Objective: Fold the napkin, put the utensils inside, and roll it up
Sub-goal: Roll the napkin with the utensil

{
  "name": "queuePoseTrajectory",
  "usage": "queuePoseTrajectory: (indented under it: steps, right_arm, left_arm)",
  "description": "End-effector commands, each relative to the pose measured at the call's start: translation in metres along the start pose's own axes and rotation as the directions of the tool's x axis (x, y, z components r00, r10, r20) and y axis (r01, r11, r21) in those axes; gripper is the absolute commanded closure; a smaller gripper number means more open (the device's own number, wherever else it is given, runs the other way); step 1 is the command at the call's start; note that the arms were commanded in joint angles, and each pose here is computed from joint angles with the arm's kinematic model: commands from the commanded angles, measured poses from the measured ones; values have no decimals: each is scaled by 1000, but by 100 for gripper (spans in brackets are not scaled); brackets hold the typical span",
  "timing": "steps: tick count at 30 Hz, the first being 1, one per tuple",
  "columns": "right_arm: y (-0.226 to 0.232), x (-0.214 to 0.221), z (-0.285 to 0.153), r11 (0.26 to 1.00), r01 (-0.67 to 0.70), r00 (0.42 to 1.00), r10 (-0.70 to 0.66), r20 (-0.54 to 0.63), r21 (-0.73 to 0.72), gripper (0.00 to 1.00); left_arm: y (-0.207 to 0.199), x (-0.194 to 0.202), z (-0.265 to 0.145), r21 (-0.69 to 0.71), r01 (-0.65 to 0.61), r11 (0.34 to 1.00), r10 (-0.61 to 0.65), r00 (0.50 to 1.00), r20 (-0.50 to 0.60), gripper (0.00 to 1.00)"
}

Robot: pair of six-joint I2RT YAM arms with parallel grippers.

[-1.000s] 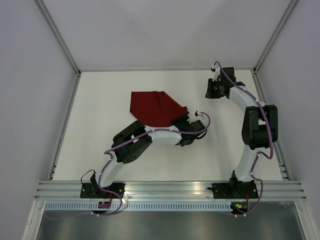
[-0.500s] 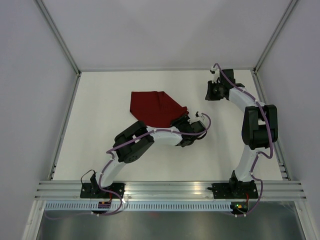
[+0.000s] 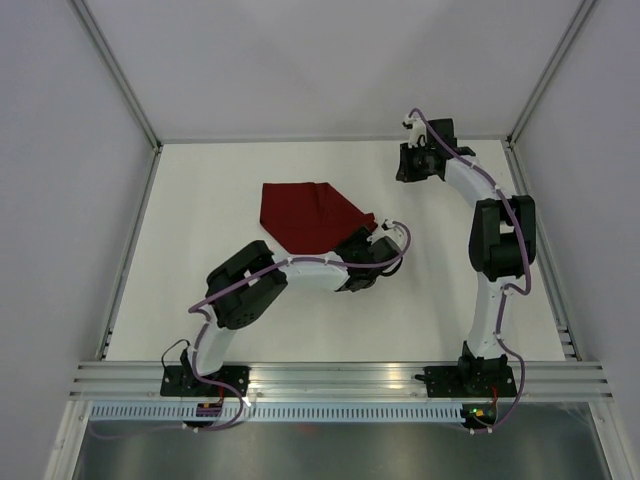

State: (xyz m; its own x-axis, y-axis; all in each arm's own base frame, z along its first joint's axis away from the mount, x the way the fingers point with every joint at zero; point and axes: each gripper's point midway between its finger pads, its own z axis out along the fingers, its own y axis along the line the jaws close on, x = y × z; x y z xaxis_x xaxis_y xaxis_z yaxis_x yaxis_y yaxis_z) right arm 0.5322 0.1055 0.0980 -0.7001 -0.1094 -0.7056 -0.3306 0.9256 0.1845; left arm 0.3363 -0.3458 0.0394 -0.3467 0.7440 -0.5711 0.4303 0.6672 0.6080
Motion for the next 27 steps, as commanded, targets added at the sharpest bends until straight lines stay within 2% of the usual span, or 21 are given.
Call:
queuePoseTrajectory:
  steps: [1,4,6,8,9,12,15,17,22,27]
  right_arm:
    - [38,-15,9,991,75,997,-75,1,-107,73]
    - [60,-30,7,977,116,993,-114,25,-180,71]
    - [76,-38,12,968,142,990,-137,35,-209,67]
    - [84,-45,15,964,164,986,-162,30,-207,66]
    - [92,-29,28,960,160,985,-169,-19,-228,66]
    - [111,-20,35,937,176,980,-195,-37,-302,66]
    - [129,-7,33,902,213,969,-244,-37,-374,66]
    - [138,4,34,889,219,964,-261,-53,-403,65]
    - [147,35,48,876,269,934,-339,-115,-401,66]
    - [147,69,56,862,281,905,-385,-184,-422,66]
  left_arm:
    - [30,-40,-26,77,234,969,-240,967,87,37]
    - [63,-48,-36,87,361,928,-368,926,83,36]
    - [84,-47,-42,75,484,872,-489,870,67,35]
    - [101,-25,-35,40,589,807,-590,808,-12,37]
    - [112,-8,-30,4,639,770,-637,769,-56,39]
    - [117,21,-20,-39,678,734,-677,725,-129,44]
    - [118,48,-9,-73,728,682,-726,660,-193,48]
    - [116,61,1,-79,770,633,-762,600,-244,51]
    - [100,67,16,-70,797,601,-775,559,-294,54]
    - [88,70,31,-71,796,601,-768,550,-328,54]
